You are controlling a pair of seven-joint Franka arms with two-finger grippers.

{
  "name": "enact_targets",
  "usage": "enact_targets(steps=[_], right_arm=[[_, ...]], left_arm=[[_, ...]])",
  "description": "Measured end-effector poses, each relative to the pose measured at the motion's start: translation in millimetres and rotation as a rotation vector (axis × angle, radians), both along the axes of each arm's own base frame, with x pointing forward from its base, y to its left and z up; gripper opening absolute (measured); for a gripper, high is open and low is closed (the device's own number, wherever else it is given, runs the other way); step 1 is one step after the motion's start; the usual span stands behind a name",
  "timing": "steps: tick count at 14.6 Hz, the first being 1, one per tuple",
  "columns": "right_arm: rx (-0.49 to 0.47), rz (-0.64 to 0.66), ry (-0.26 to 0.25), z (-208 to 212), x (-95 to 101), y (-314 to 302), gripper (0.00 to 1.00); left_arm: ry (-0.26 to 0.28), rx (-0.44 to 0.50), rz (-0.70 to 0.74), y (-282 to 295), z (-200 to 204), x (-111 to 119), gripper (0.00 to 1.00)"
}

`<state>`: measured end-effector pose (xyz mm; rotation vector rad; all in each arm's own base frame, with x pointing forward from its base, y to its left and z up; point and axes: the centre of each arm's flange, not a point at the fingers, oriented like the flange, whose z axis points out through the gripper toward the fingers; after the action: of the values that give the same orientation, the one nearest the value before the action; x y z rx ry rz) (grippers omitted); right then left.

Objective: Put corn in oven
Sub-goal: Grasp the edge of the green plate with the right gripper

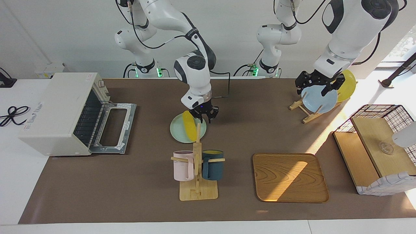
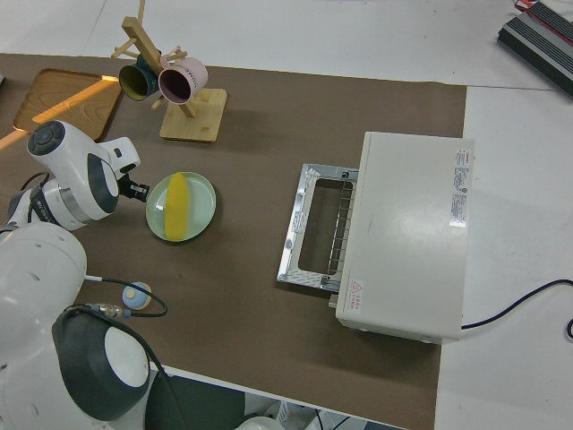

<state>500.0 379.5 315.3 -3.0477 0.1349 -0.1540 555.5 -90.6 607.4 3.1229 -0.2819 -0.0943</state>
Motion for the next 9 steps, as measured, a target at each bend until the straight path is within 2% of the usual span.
enact_targets(steps=[3,8,9], right_arm=[[-0.015,-0.008,0.002,-12.6,5.9,-4.2,0.38],[-0.022,-0.009,0.008,-16.2,4.4,-6.6,0.37],[-0.023,-0.009,0.009,-16.8,4.1,-6.9,0.31]], left_arm=[[0.0,0.0,0.002,1.0,0.1,0.1,1.0],[-0.014,-0.002,0.013,7.7,8.2,-2.9,1.0],[-0.017,-0.002,0.013,7.7,9.8,-3.8,1.0]])
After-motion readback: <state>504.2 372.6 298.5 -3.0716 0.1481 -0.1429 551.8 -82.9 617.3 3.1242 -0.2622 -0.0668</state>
